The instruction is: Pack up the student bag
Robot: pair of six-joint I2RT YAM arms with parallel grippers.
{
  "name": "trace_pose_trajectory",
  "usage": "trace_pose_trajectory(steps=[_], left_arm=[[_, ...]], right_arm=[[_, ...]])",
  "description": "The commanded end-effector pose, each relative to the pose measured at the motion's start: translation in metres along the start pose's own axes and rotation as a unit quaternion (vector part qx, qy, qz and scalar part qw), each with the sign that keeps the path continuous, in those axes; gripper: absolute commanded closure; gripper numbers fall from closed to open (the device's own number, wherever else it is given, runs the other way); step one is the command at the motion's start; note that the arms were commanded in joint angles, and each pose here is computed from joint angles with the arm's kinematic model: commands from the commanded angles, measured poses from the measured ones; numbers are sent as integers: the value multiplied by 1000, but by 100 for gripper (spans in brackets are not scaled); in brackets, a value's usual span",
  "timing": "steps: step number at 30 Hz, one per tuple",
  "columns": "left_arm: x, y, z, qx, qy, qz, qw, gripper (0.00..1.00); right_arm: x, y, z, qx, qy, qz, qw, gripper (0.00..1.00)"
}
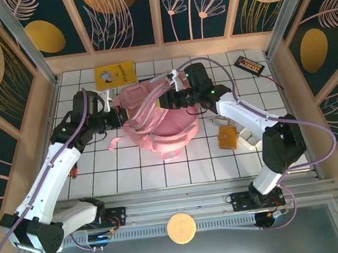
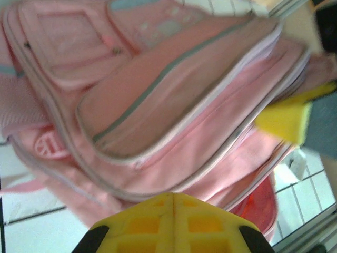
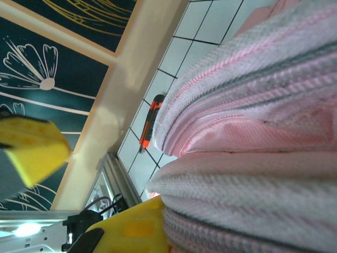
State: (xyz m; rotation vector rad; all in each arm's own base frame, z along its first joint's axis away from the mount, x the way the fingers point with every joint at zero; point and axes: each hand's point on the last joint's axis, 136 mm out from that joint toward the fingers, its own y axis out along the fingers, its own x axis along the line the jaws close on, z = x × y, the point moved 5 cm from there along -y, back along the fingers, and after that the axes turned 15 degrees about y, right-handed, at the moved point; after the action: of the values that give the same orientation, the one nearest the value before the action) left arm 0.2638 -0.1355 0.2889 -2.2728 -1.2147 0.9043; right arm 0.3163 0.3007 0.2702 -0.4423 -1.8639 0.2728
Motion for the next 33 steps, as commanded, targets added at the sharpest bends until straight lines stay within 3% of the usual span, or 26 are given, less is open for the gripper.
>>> trace_pose_trajectory(steps=[1,3,6,15,20,25,29,33], left_arm=[[2,9,30,26,11,24,999,92],[4,17,45,44,4,36,998,59],[-2,28,55,58,0,69,996,49],[-12,51,54,49,-18,133,990,48],[-18,57,45,52,10,138,989,47],[-29,57,51,74,121,135,981,47],[-32,41,47,44,212,128,968,50],[-33,37,51,33,243,133,960,53]], right_arm=[[35,-22,-19,-43,-42,-38,997,100],[42,-22,-22,-39,-44,-47,997,100],[52,-25,-27,-39,-46,-55,997,100],[64,-29,-30,-34,-47,-64,996,100],[62,-29,-28,-34,-40,-69,996,100],[64,-25,-31,-31,-34,-81,996,100],[66,-22,-37,-30,-33,-88,995,100],[69,-20,-39,-30,-30,-95,995,100]])
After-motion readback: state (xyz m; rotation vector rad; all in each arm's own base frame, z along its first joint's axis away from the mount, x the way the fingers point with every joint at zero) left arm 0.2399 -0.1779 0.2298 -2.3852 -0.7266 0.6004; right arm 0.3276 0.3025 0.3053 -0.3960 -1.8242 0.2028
